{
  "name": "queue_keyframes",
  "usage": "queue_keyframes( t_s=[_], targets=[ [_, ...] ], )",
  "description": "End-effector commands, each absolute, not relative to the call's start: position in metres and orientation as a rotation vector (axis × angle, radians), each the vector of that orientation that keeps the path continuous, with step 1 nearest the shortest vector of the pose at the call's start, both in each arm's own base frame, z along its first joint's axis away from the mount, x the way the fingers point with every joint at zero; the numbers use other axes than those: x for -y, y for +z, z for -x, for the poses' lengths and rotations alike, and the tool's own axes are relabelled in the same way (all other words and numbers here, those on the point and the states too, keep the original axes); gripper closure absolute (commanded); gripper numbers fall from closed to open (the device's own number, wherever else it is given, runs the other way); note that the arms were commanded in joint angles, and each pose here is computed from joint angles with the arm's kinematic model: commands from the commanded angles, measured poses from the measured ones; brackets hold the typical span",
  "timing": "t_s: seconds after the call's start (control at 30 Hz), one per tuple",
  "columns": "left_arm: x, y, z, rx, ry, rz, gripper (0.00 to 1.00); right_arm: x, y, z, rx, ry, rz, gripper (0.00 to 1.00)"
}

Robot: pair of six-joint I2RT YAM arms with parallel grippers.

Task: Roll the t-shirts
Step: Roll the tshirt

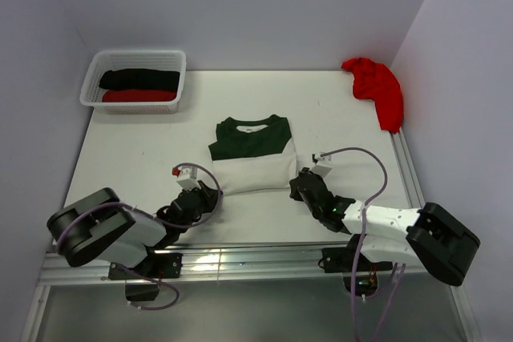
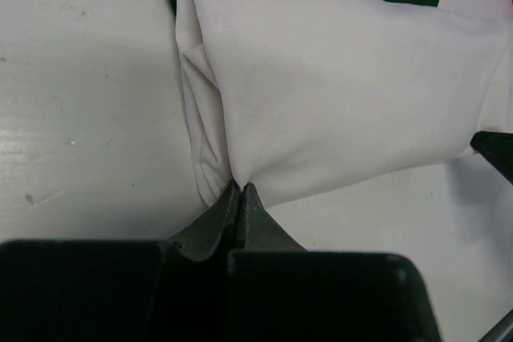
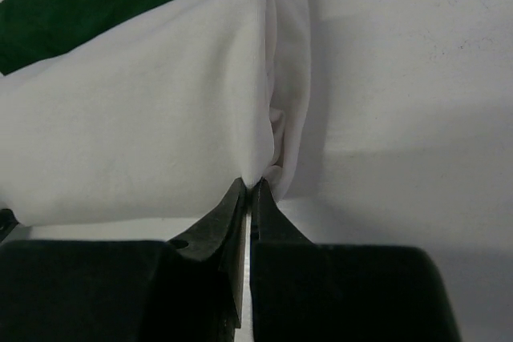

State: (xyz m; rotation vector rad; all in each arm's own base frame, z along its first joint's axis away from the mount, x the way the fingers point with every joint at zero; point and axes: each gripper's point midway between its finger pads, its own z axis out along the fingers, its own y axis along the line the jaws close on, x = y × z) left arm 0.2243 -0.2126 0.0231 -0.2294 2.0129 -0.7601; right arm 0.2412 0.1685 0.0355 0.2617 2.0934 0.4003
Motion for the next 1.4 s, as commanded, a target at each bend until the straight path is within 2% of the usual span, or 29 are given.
queue_keyframes(
  t_s=[0.0, 0.4, 0.73, 1.03, 1.37],
  targets=[
    [0.205, -0.002, -0.199, -2.180, -0.711, 0.208, 1.00, -0.176, 0.049, -0.235, -2.156, 0.445, -0.295, 1.00],
    [0.212, 0.031, -0.176, -2.360, -0.752, 0.231, 1.00, -0.180, 0.043, -0.192, -2.470, 0.442, -0.173, 1.00],
    [0.212, 0.061, -0.173, -2.384, -0.847, 0.206, 1.00, -0.173, 0.061, -0.171, -2.509, 0.525, -0.076, 1.00],
    [0.201, 0.096, -0.193, -2.369, -0.868, 0.195, 1.00, -0.172, 0.089, -0.179, -2.532, 0.494, 0.012, 1.00],
    [0.197, 0.120, -0.231, -2.360, -0.839, 0.183, 1.00, -0.161, 0.113, -0.211, -2.513, 0.504, -0.046, 1.00]
  ],
)
